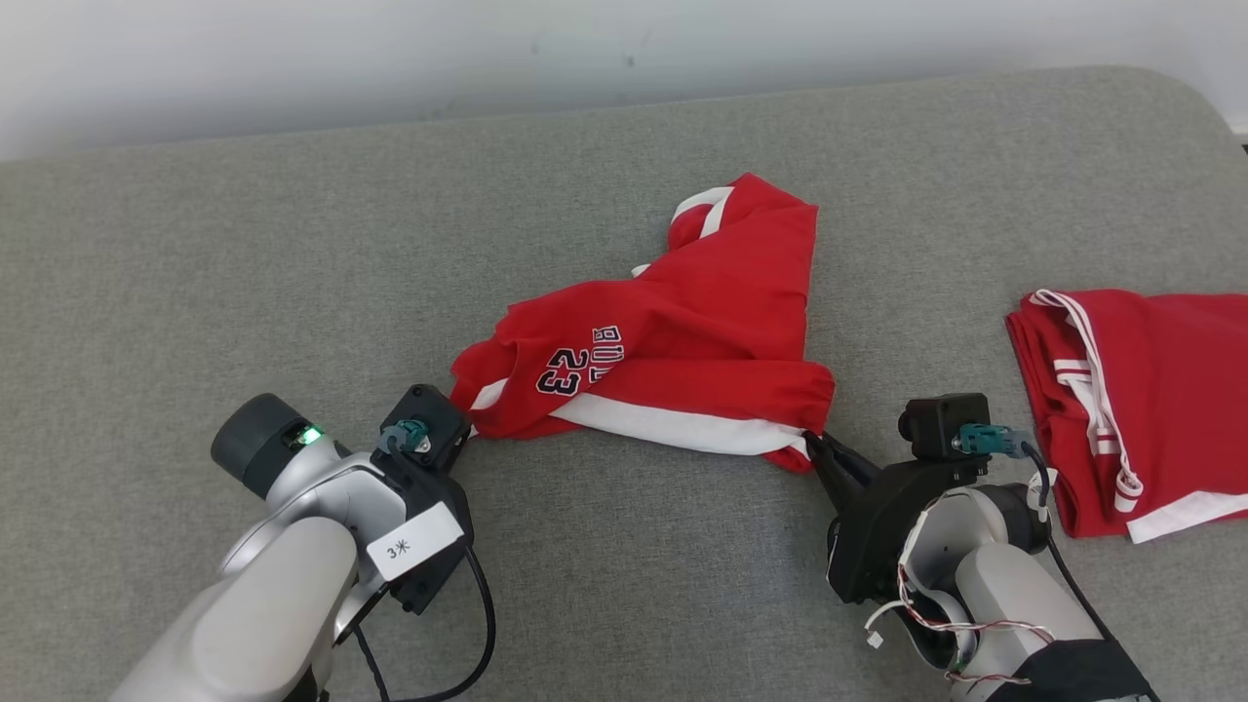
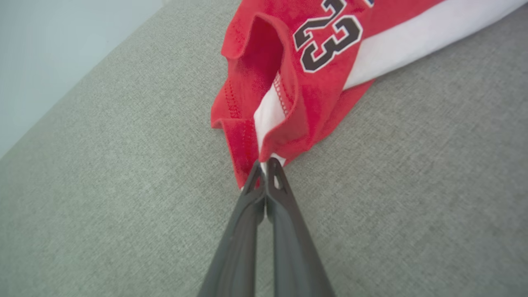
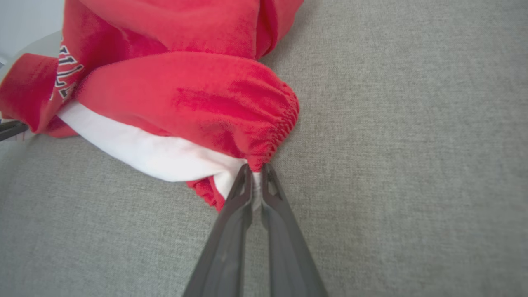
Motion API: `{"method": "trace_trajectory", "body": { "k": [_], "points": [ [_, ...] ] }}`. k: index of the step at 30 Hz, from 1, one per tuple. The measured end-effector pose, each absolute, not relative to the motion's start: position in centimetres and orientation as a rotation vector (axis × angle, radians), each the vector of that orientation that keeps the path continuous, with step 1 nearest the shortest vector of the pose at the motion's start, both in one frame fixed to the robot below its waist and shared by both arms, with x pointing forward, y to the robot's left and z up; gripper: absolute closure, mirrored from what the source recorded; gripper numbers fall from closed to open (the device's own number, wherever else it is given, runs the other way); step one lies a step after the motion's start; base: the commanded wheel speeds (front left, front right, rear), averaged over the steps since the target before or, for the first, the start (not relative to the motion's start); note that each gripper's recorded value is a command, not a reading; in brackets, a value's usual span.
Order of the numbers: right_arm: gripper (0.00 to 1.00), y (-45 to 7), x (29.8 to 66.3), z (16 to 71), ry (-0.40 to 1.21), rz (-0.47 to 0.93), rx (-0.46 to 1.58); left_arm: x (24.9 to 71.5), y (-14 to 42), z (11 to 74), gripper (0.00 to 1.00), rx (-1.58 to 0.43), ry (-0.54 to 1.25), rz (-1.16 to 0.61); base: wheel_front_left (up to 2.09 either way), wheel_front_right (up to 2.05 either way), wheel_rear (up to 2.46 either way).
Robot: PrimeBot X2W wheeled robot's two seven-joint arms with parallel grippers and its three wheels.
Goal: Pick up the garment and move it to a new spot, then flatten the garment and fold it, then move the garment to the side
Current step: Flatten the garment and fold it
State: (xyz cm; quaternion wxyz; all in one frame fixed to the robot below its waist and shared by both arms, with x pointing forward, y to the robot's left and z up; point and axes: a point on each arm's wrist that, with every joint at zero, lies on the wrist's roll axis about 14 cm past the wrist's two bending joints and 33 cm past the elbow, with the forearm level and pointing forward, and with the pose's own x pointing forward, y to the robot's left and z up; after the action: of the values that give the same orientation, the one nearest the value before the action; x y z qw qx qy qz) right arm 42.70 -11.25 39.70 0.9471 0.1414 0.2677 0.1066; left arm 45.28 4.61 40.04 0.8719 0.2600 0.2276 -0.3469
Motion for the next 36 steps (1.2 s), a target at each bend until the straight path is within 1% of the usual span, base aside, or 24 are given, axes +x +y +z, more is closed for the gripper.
{"method": "trace_trajectory", "body": {
  "k": [5,8,10,14,17,21,24,26,28,31,33,36],
  "points": [
    [1.00,-10.9,43.1,39.9,0.542,0.225,0.302,45.3,5.0,40.3,1.00,0.490,0.479,-0.699,0.00,0.00,0.00],
    [1.00,-11.2,43.5,40.8,0.502,0.215,0.315,46.1,5.2,41.7,1.00,0.404,0.440,-0.643,0.00,0.00,0.00],
    [1.00,-11.5,44.2,42.2,0.446,0.208,0.322,47.0,5.6,43.2,1.00,0.304,0.400,-0.583,0.00,0.00,0.00],
    [1.00,-12.6,46.7,47.9,0.246,0.208,0.306,48.6,6.3,47.1,1.00,0.095,0.281,-0.478,0.00,0.00,0.00],
    [1.00,-14.1,47.7,52.3,0.090,0.201,0.273,49.5,6.8,50.9,1.00,-0.039,0.160,-0.429,0.00,0.00,0.00],
    [1.00,-15.5,47.6,58.1,-0.118,0.189,0.251,49.8,7.2,56.2,1.00,-0.220,-0.014,-0.396,0.00,0.00,0.00],
    [1.00,-16.0,46.5,61.9,-0.250,0.191,0.272,48.5,7.0,57.4,1.00,-0.354,-0.056,-0.395,0.00,0.00,0.00],
    [1.00,-16.4,45.4,62.9,-0.290,0.190,0.293,47.2,6.6,56.9,1.00,-0.409,-0.044,-0.412,0.00,0.00,0.00],
    [1.00,-17.0,44.2,62.4,-0.290,0.181,0.292,46.1,6.0,56.3,1.00,-0.421,-0.021,-0.435,0.00,0.00,0.00],
    [1.00,-17.5,43.1,61.3,-0.267,0.168,0.292,44.7,5.2,54.7,1.00,-0.433,0.045,-0.469,0.00,0.00,0.00],
    [1.00,-17.6,42.9,60.7,-0.245,0.159,0.305,44.2,5.0,53.5,1.00,-0.427,0.095,-0.481,0.00,0.00,0.00],
    [1.00,-17.8,42.9,59.0,-0.182,0.144,0.313,43.7,4.8,51.0,1.00,-0.359,0.210,-0.509,0.00,0.00,0.00]
  ]
}}
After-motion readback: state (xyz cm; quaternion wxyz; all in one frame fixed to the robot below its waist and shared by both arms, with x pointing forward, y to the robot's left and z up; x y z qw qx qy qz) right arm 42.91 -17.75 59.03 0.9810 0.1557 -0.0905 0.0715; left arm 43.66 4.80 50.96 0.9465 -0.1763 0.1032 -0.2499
